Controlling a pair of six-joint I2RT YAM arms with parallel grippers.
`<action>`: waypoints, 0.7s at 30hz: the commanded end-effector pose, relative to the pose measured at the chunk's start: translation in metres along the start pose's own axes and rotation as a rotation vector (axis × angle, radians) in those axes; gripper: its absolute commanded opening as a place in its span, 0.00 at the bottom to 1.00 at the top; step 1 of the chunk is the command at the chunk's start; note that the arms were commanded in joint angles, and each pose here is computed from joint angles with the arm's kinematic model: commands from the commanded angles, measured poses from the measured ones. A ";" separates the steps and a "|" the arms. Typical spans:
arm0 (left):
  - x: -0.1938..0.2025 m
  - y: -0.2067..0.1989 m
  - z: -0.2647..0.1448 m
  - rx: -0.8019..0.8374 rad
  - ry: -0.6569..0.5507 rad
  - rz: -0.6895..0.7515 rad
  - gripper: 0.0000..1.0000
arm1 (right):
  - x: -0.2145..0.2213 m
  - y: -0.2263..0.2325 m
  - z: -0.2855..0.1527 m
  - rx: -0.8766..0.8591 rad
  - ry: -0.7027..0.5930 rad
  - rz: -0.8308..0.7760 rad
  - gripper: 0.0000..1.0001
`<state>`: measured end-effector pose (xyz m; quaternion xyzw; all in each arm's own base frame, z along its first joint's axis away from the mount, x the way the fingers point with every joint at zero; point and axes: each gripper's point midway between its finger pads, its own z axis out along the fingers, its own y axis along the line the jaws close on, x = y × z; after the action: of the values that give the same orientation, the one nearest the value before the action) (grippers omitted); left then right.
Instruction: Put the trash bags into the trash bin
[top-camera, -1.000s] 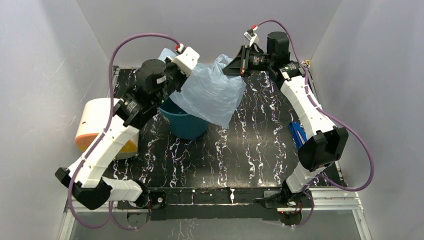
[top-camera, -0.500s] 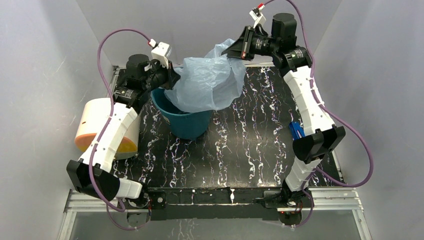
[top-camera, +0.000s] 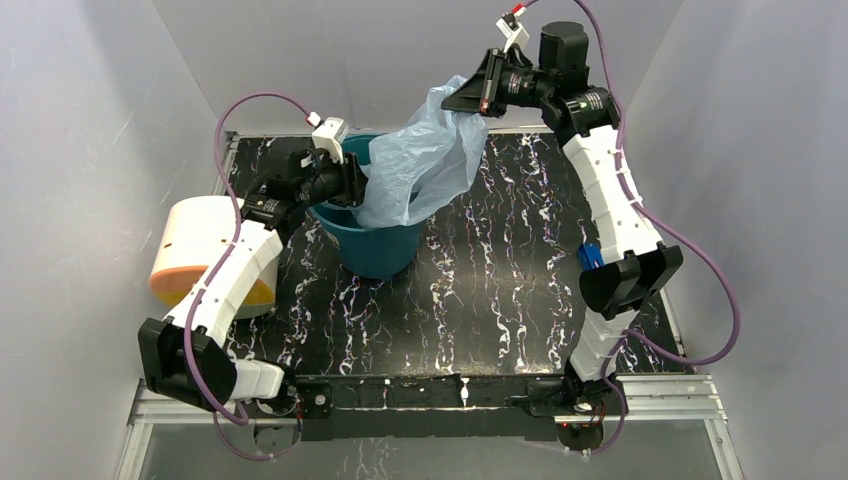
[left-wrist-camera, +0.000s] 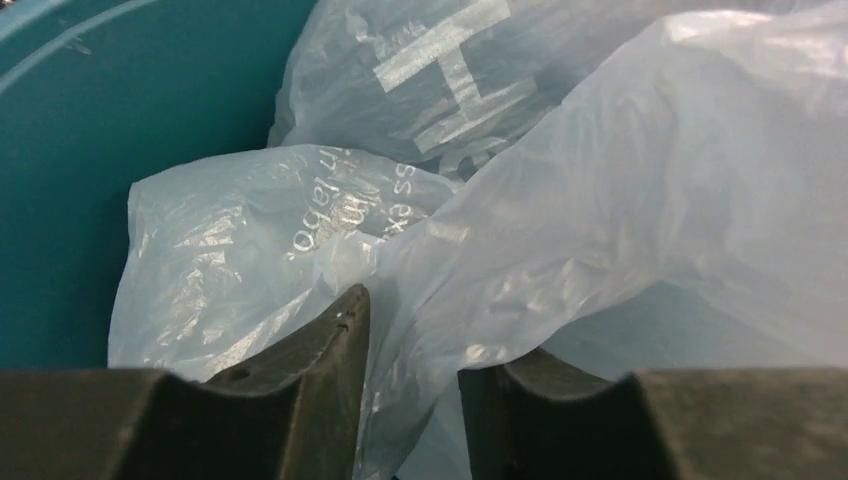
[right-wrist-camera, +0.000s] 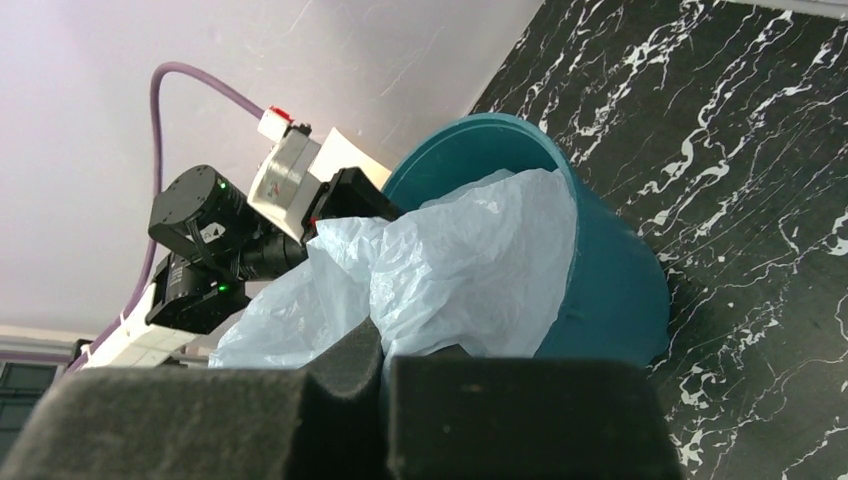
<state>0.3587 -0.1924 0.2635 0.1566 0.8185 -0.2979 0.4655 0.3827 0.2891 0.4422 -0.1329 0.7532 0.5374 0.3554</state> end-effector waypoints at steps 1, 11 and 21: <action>-0.040 -0.009 -0.028 -0.042 -0.137 0.035 0.41 | 0.006 0.023 0.003 -0.058 0.018 -0.053 0.00; -0.062 -0.016 -0.084 -0.133 -0.171 0.195 0.73 | 0.008 -0.010 0.017 0.179 -0.061 -0.042 0.00; -0.036 -0.074 -0.128 0.129 -0.207 0.416 0.81 | 0.018 -0.011 0.024 0.133 -0.027 -0.021 0.00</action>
<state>0.2979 -0.1482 0.3646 0.2067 0.7537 -0.2154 0.5855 0.3888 0.3077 0.4081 -0.0959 0.7978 0.4704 0.3648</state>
